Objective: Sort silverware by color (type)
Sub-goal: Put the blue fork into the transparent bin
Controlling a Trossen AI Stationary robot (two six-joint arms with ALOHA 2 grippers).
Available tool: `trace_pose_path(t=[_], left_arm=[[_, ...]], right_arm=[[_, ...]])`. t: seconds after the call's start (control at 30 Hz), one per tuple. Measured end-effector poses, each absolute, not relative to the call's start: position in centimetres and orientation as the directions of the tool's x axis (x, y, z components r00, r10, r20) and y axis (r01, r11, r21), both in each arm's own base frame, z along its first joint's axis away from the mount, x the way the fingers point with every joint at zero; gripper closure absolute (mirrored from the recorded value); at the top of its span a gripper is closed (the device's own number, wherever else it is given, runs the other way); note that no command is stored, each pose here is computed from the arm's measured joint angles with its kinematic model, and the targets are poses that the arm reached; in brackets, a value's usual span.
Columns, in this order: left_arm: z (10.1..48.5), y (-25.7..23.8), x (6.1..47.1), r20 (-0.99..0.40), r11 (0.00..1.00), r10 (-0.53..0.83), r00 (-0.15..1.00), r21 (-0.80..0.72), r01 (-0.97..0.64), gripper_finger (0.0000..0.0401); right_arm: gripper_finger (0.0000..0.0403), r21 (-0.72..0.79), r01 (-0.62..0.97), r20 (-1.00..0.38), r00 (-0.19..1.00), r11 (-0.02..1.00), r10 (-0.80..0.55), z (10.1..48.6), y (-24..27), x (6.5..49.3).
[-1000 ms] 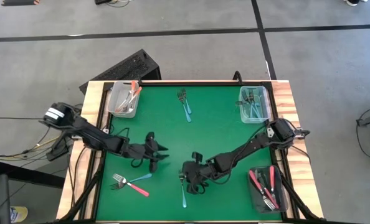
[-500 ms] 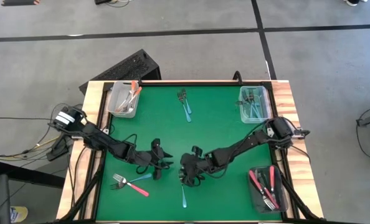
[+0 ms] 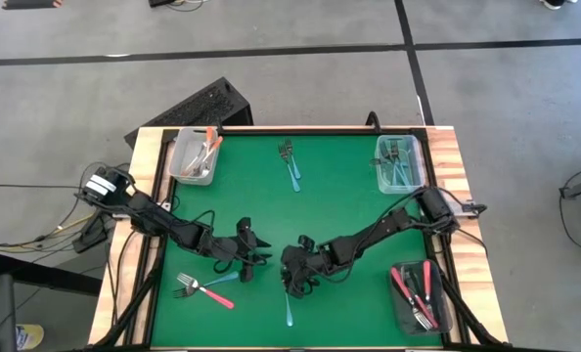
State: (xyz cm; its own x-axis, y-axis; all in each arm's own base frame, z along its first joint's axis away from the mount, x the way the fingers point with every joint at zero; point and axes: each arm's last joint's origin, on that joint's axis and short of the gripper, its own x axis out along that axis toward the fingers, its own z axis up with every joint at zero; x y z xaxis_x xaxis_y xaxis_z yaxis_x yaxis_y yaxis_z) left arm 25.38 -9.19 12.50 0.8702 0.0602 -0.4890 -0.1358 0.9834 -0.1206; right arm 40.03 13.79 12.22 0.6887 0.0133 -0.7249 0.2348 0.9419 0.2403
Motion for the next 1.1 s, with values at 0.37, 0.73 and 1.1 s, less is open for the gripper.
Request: trace_pose_path(t=[0.37,0.73,1.1], left_arm=[[12.5,-9.2,25.4,-0.489,0.983,0.069,0.869,-0.116,-0.143,0.0271],[12.7,-9.3,25.5,-0.471,0.988,0.033,0.882,-0.115,-0.098,0.0271],[16.8,-7.7,28.1,-0.203,0.985,0.048,0.978,-0.153,-0.08,0.0271]], right_arm=[[0.0365,0.266,0.238,-0.716,0.697,0.934,0.026,12.6,14.1,40.0],[0.0389,0.091,0.295,-0.656,0.736,0.951,-0.166,16.2,14.3,38.6],[0.039,-0.263,0.486,-0.335,0.764,0.833,-0.552,24.9,15.1,34.5]])
